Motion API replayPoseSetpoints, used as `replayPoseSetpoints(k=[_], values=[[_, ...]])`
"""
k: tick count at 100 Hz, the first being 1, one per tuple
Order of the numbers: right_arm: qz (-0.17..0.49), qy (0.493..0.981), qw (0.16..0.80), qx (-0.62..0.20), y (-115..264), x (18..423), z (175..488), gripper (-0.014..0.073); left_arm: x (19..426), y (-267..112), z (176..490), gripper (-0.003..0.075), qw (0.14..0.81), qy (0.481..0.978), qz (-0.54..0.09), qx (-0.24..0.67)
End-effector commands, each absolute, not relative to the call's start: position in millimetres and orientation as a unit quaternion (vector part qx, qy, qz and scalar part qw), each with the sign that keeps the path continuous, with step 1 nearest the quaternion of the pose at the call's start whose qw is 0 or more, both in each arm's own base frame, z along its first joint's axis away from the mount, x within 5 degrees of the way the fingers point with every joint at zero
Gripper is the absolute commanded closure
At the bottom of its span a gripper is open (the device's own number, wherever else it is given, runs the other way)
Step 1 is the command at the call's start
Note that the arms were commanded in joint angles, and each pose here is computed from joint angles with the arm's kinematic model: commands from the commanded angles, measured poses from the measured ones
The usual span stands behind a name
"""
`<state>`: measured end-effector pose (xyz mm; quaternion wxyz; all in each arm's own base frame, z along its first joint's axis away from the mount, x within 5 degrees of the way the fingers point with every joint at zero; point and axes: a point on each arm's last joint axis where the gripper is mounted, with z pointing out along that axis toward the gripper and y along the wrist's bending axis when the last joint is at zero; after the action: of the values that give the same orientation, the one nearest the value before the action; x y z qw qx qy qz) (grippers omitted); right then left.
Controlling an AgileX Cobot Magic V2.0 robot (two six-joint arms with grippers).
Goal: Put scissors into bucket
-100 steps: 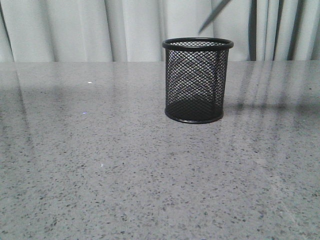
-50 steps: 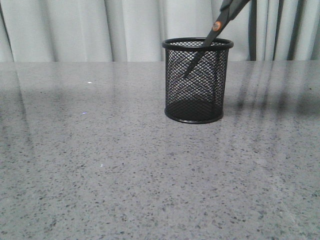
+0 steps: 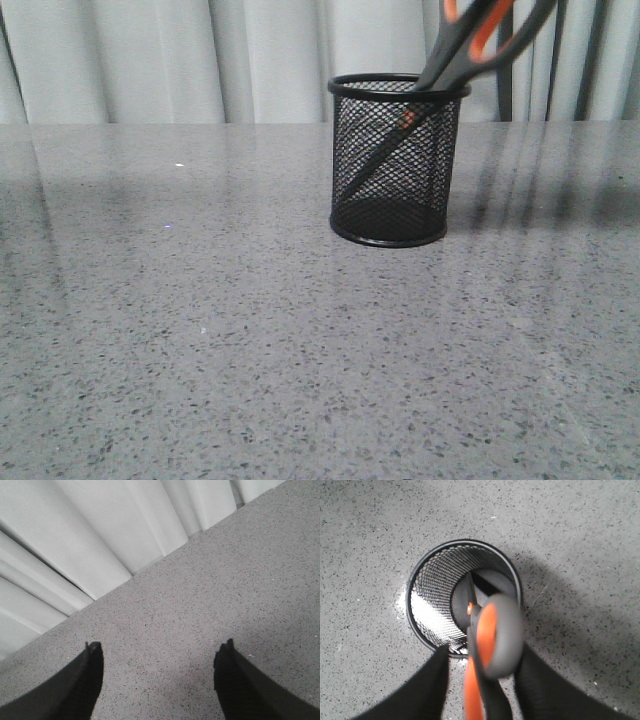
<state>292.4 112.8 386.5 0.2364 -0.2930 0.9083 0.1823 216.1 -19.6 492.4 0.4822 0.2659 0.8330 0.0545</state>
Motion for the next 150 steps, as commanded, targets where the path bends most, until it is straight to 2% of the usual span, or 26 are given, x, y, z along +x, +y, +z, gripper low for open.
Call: replayPoseSetpoints(k=[1,15,30,44,51,56,67,72,80,99,113,134,150], values=[[0.191,0.894,0.281,-0.293,113,284,409,0.0170,208,-20,511,0.0286,0.532,0.807,0.054,0.250],[0.173,0.891,0.310,-0.284,101,281,425,0.0167,208,-19,510,0.0286,0.531,0.808,0.057,0.251],[0.163,0.881,0.365,-0.253,82,270,459,0.0167,208,-19,510,0.0292,0.530,0.808,0.057,0.251],[0.151,0.868,0.412,-0.233,67,254,482,0.0186,208,-20,511,0.0365,0.532,0.807,0.057,0.250],[0.148,0.860,0.433,-0.227,63,244,491,0.0252,208,-20,511,0.0439,0.532,0.807,0.054,0.249],[0.147,0.850,0.453,-0.223,62,236,498,0.0329,208,-20,510,0.0525,0.531,0.808,0.050,0.249],[0.152,0.825,0.501,-0.215,61,222,513,0.0564,207,-20,510,0.0731,0.532,0.815,0.034,0.225],[0.155,0.812,0.523,-0.207,60,215,517,0.0664,207,-20,508,0.0741,0.530,0.818,0.030,0.221],[0.156,0.792,0.559,-0.189,57,204,519,0.0657,204,-20,505,0.0741,0.537,0.815,0.029,0.215],[0.141,0.749,0.635,-0.127,46,183,491,0.0659,175,-17,491,0.0741,0.606,0.773,0.040,0.183],[0.119,0.709,0.690,-0.076,34,162,458,0.0660,145,-13,465,0.0741,0.663,0.730,0.057,0.157],[0.096,0.682,0.724,-0.036,21,129,402,0.0660,107,-8,401,0.0741,0.711,0.688,0.075,0.129],[0.083,0.669,0.738,-0.018,15,110,365,0.0660,95,-5,349,0.0741,0.727,0.674,0.077,0.107]])
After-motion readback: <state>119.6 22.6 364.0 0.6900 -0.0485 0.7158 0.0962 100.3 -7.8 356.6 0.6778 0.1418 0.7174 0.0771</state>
